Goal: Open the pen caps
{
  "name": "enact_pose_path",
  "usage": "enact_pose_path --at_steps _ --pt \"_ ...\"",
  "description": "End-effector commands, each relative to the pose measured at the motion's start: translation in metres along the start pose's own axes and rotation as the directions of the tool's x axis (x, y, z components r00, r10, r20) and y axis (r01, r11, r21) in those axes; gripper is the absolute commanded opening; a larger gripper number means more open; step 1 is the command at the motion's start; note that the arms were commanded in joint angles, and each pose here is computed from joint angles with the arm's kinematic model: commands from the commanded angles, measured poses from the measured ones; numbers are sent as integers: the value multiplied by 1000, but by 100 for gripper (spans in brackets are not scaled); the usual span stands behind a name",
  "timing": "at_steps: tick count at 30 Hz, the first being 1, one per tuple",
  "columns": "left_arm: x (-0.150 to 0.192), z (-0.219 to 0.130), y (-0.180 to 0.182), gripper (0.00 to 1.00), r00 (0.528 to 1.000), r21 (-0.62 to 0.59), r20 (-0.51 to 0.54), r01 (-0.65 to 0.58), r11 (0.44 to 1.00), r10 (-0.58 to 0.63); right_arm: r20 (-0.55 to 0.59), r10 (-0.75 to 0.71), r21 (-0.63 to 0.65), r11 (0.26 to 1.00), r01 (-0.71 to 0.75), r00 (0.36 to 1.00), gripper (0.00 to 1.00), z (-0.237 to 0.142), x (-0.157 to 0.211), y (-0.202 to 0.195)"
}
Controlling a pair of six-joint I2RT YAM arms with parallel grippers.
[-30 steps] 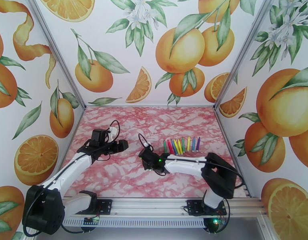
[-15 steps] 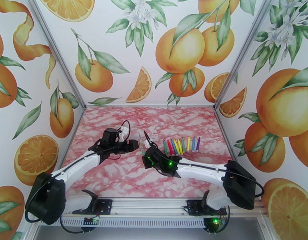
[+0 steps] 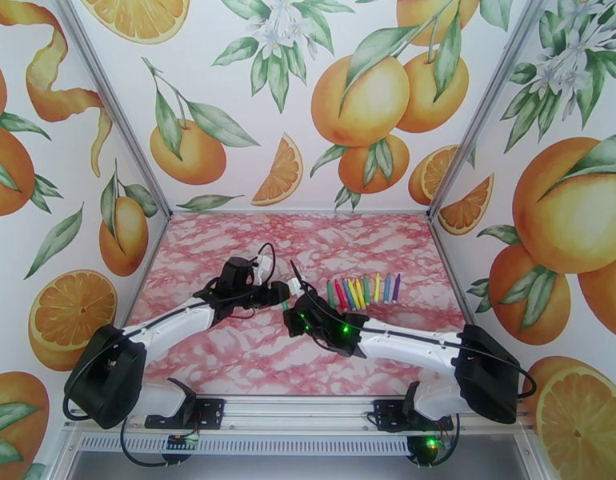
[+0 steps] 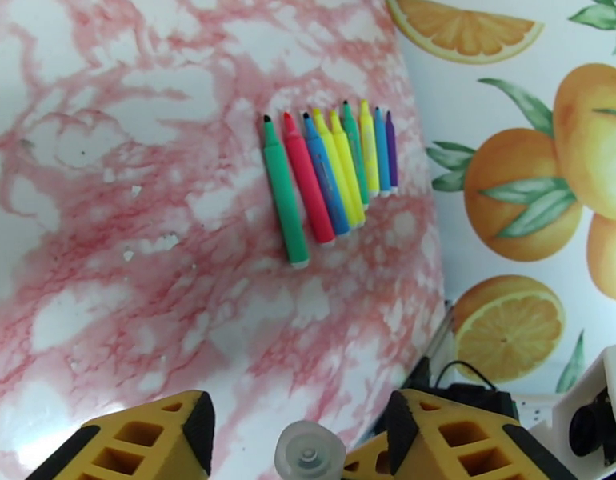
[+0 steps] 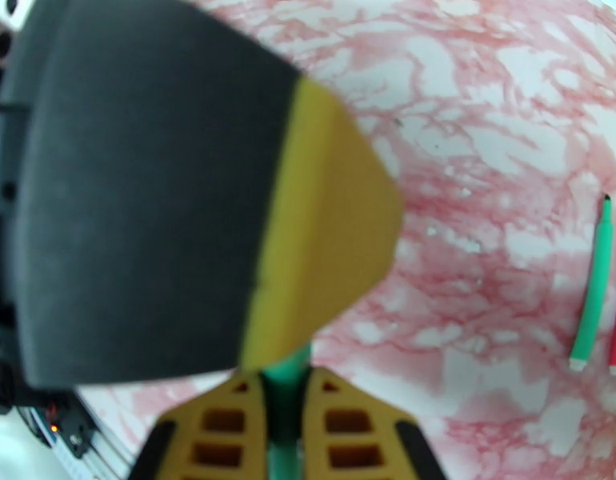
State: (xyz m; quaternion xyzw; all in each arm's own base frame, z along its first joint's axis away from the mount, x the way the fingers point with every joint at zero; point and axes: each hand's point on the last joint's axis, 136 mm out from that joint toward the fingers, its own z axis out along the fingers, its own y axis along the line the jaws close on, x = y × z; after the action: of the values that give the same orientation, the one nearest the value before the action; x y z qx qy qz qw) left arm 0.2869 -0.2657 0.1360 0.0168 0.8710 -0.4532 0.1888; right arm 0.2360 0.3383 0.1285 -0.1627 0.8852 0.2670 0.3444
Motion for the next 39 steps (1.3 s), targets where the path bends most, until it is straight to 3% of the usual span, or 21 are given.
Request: enact_pose_path --at_steps 1,9,17,25,27,31,39 --pt "-17 0 -21 54 998 52 46 -36 998 34 13 -9 -34 999 9 1000 7 -2 -4 7" --pt "-16 2 -23 45 999 60 43 -33 998 30 17 -11 -37 999 11 1000 6 -1 -5 8" --pt "-14 4 -26 26 999 65 40 -35 997 33 24 -12 -28 1000 12 1000 6 -3 -5 6" --pt "-15 4 -25 18 998 59 44 -35 998 32 19 -14 -25 1000 15 1000 6 -3 -3 4" --pt "-15 4 -26 15 999 60 43 -35 998 33 20 -13 -19 1000 13 1000 10 -4 -2 3" --pt "-15 3 -28 8 999 65 37 -38 997 35 27 -13 -16 1000 14 1000 32 -4 -1 0" --pt "-11 1 -38 1 999 103 11 -52 993 51 16 -15 -46 999 16 1000 39 7 3 4"
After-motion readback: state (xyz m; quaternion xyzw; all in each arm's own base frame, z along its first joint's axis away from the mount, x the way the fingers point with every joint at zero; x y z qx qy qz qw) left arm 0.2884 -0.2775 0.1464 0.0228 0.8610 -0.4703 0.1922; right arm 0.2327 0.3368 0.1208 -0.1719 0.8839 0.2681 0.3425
